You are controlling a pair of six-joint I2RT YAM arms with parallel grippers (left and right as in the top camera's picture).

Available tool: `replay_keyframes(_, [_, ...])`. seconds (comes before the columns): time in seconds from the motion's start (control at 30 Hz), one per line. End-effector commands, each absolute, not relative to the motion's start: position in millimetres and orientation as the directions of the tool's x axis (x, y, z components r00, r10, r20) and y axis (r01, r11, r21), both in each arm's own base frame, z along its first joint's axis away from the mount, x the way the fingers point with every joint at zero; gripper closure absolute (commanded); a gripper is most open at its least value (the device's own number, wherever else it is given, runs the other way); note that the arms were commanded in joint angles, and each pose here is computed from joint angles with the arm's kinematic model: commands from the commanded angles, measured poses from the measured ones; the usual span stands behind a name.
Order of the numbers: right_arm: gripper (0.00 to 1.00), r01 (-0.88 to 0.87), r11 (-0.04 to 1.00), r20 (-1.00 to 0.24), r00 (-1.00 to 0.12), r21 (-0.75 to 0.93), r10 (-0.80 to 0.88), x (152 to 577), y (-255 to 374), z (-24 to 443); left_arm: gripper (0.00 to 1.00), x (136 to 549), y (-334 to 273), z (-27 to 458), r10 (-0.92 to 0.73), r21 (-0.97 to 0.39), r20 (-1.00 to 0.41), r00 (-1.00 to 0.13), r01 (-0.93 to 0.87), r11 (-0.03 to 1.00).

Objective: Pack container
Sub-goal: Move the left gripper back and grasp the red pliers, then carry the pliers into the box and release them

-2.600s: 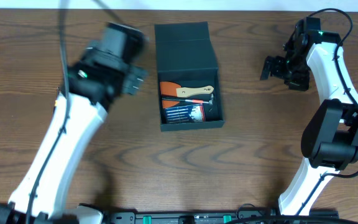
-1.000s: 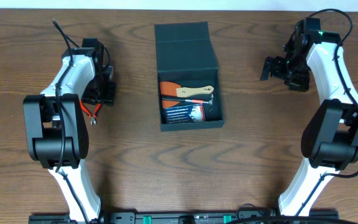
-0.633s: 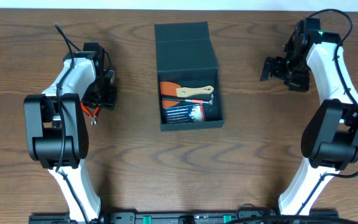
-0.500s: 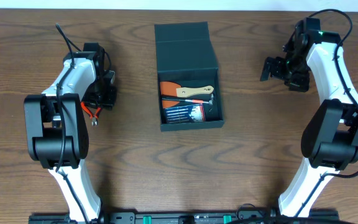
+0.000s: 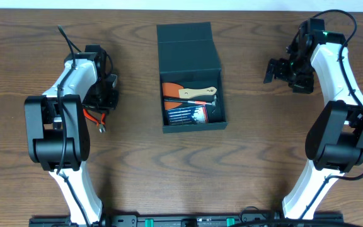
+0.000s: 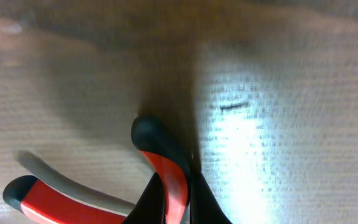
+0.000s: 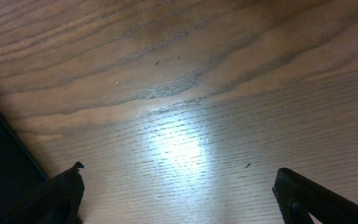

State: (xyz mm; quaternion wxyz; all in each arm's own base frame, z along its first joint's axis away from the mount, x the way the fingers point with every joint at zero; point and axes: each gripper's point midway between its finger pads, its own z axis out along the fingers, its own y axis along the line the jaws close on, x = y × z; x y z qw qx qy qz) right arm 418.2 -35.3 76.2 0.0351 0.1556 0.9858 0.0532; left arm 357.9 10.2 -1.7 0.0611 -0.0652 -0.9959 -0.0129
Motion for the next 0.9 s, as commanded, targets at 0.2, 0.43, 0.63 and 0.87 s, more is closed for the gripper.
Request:
replay_keyframes(0.2, [0.01, 0.287, 0.951, -0.042, -0.955, 0.115, 0.293, 417.1, -32.0, 71.7, 0.94, 374.9, -0.8, 55.4, 0.16, 0.027, 0.062, -0.985, 0.162, 0.986])
replay_keyframes(0.43, [0.01, 0.285, 0.951, -0.056, -0.954, 0.117, 0.293, 420.7, -32.4, 71.9, 0.94, 396.7, -70.9, 161.2, 0.431, 0.093, -0.215, -0.876, 0.421, 0.902])
replay_keyframes(0.63, [0.01, 0.285, 0.951, -0.06, -0.954, 0.118, 0.293, 421.7, -32.5, 72.0, 0.94, 376.7, -178.1, 223.9, 0.791, 0.254, -0.376, -0.482, 0.768, 0.588])
replay_keyframes(0.87, [0.01, 0.285, 0.951, -0.06, -0.954, 0.118, 0.293, 421.6, -32.5, 72.0, 0.94, 346.6, -257.0, 202.2, 0.967, 0.362, -0.255, 0.007, 0.928, 0.089])
